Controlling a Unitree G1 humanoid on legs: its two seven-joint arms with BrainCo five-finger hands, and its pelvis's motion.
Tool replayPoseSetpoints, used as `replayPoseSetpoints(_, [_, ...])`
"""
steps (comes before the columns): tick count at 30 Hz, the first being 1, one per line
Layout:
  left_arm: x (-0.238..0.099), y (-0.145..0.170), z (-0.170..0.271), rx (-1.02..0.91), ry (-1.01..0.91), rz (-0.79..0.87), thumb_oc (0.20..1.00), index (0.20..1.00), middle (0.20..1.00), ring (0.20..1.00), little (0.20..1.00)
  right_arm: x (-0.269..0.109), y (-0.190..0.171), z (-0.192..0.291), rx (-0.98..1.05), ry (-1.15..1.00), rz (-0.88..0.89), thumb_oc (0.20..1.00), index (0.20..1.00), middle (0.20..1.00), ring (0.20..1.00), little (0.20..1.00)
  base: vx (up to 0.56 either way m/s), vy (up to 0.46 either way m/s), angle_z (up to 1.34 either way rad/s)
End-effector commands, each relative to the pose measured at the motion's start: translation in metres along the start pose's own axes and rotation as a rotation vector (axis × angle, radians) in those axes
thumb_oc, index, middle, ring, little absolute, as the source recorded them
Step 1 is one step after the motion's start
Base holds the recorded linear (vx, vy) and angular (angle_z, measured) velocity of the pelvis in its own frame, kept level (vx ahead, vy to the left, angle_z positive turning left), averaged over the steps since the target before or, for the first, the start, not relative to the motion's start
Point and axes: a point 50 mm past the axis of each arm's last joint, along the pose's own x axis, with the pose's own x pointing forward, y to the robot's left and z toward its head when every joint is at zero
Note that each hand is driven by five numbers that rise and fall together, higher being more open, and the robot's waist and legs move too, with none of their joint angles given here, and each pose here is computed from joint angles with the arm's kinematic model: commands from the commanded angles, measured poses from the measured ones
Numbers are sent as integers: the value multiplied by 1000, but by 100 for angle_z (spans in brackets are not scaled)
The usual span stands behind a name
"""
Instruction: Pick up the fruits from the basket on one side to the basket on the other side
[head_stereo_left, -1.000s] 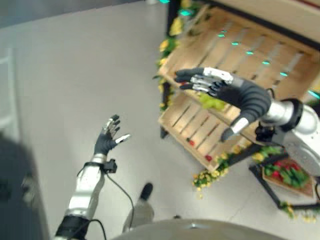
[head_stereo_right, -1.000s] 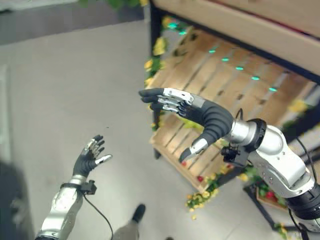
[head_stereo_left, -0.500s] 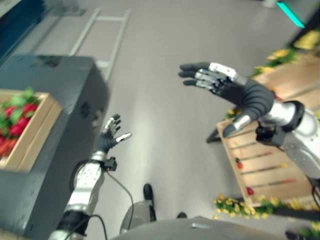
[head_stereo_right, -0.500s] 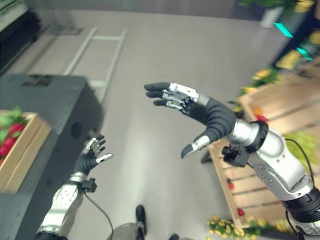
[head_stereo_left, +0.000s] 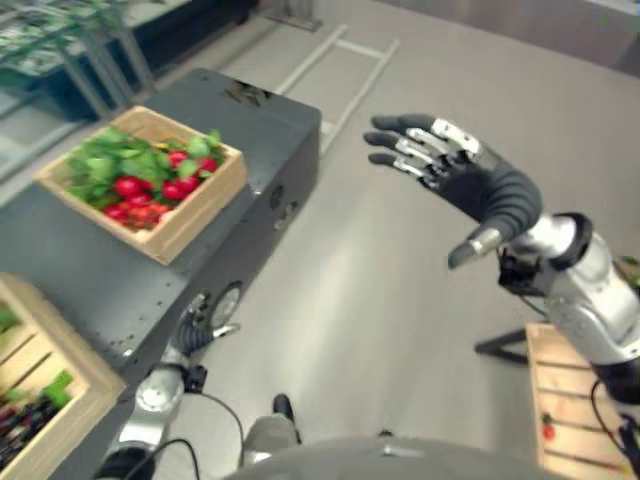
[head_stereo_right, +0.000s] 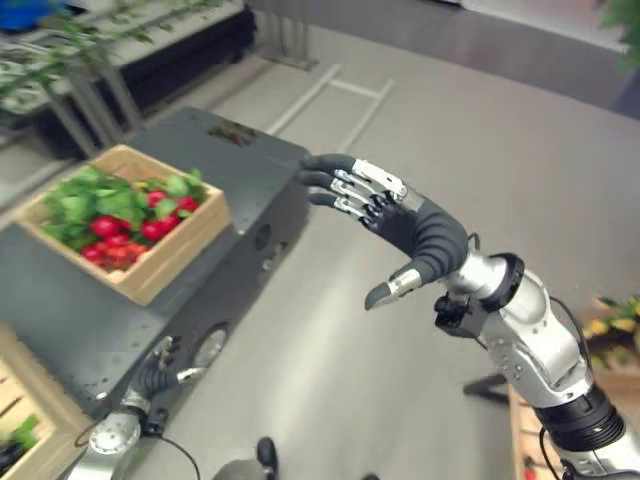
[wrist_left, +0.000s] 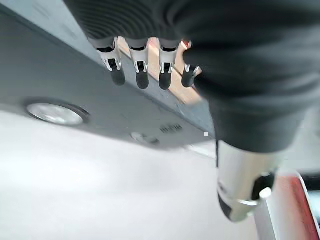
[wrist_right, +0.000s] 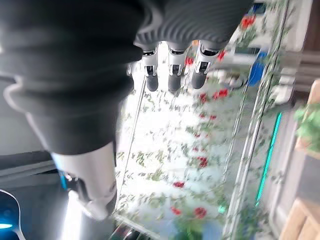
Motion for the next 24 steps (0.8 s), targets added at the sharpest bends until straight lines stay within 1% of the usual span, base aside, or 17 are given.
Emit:
replayPoseSetpoints(1, [8, 9, 26, 71, -134, 0, 1000, 1000, 1000, 1000, 1000, 0, -1, 12, -58, -58, -7, 1000, 1000, 1000, 1000, 1000, 160, 121, 137])
replayPoseSetpoints(3, [9, 3, 22, 72, -118, -18, 1000, 1000, 1000, 1000, 1000, -1, -1, 11, -47, -49, 0, 1000, 1000, 1000, 1000, 1000, 204, 15, 148])
replayPoseSetpoints(8, [7, 2, 13, 82, -80, -35, 1000, 1000, 1000, 1000, 1000, -6, 0, 9, -41, -12, -7, 1000, 1000, 1000, 1000, 1000, 180, -72, 102])
replayPoseSetpoints(14, [9, -5, 20, 75, -110, -65, 1000, 1000, 1000, 1000, 1000, -9, -5, 17, -76, -18, -21, 1000, 1000, 1000, 1000, 1000, 143, -202, 160])
replayPoseSetpoints(17, [9, -11, 20, 38, -109, -65, 1000, 1000, 1000, 1000, 1000, -9, -8, 19, -88, -20, -29, 1000, 1000, 1000, 1000, 1000, 123, -271, 100])
replayPoseSetpoints(20, [9, -13, 24, 25, -126, -70, 1000, 1000, 1000, 1000, 1000, -12, -13, 21, -93, -29, -69, 1000, 1000, 1000, 1000, 1000, 42, -207, 194])
replayPoseSetpoints(24, [13, -15, 29, 18, -140, -71, 1000, 1000, 1000, 1000, 1000, -17, -17, 22, -109, -26, -115, 1000, 1000, 1000, 1000, 1000, -59, -130, 102])
